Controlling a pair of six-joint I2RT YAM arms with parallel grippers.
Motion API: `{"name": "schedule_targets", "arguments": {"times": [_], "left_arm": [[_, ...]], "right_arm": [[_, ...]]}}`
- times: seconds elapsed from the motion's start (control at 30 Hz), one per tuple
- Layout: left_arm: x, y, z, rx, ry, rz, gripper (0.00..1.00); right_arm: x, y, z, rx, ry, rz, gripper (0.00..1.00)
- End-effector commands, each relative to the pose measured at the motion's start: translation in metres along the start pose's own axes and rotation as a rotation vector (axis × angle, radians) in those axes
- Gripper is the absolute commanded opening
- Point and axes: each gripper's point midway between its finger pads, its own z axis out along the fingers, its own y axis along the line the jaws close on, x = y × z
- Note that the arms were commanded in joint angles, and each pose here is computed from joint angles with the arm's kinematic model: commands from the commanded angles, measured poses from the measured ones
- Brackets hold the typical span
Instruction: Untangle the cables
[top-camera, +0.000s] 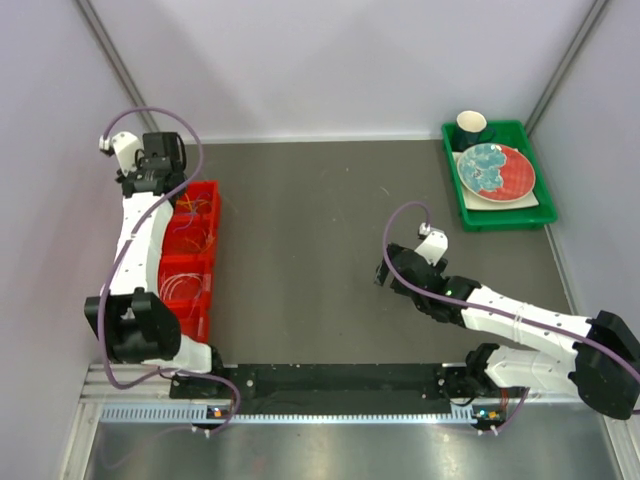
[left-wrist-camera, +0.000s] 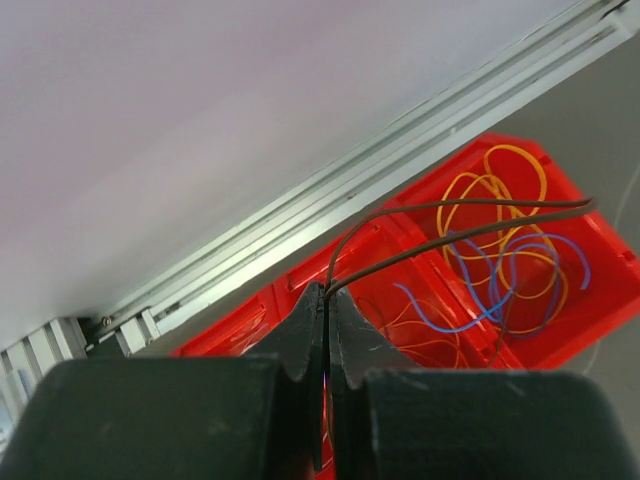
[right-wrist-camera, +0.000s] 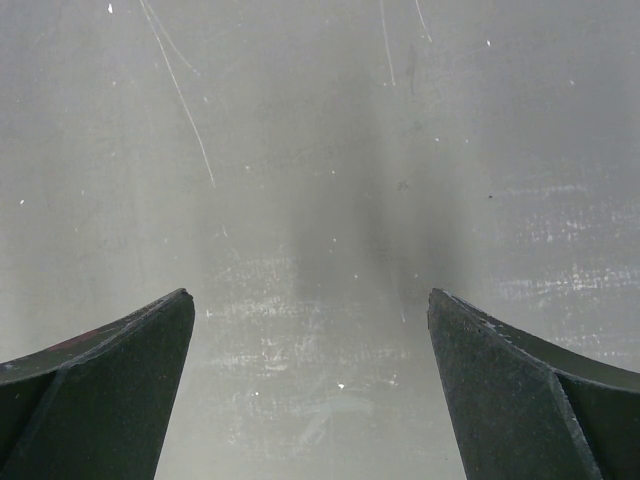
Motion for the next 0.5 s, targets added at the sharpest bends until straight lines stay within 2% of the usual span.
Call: {"name": "schedule_targets", "arguments": {"times": [0.0,0.13,0.2,0.23,0.27,0.3,0.33,0.37,0.47], "left_arm": [[0.015,0.007,0.016,-0.061,0.021,-0.065,0.0],[0.037,0.015,0.034,-0.094,0.072,-0.098,0.0],[0.048,0.017,0.047,-0.093,0.108,-0.12,0.08],[0.055,0.012,0.051,-0.066,0.146,-0.128,0.17],[0.059,0.008,0.054,-0.045,0.174,-0.133,0.31],[0.059,0.003,0.057,-0.024,0.195,-0.13,0.73],[0.059,-0.006,0.055,0.019,0.219,-0.134,0.9],[0.057,-0.009,0.054,0.037,0.223,-0.134,0.99],[0.049,-0.016,0.046,0.099,0.208,-0.156,0.99]], "right_arm": [[-0.019,0.018,-0.003,-0.039,-0.032,0.033,0.99],[-0.018,0.018,-0.003,-0.039,-0.029,0.029,0.99],[-0.018,0.018,-0.002,-0.036,-0.029,0.029,0.99],[-0.018,0.018,-0.002,-0.038,-0.028,0.028,0.99],[-0.017,0.018,-0.002,-0.035,-0.026,0.026,0.99],[-0.018,0.019,-0.002,-0.037,-0.028,0.027,0.99],[-0.018,0.019,-0.002,-0.037,-0.026,0.026,0.99],[-0.017,0.018,-0.001,-0.034,-0.025,0.022,0.99],[-0.018,0.02,-0.001,-0.035,-0.026,0.024,0.99]]}}
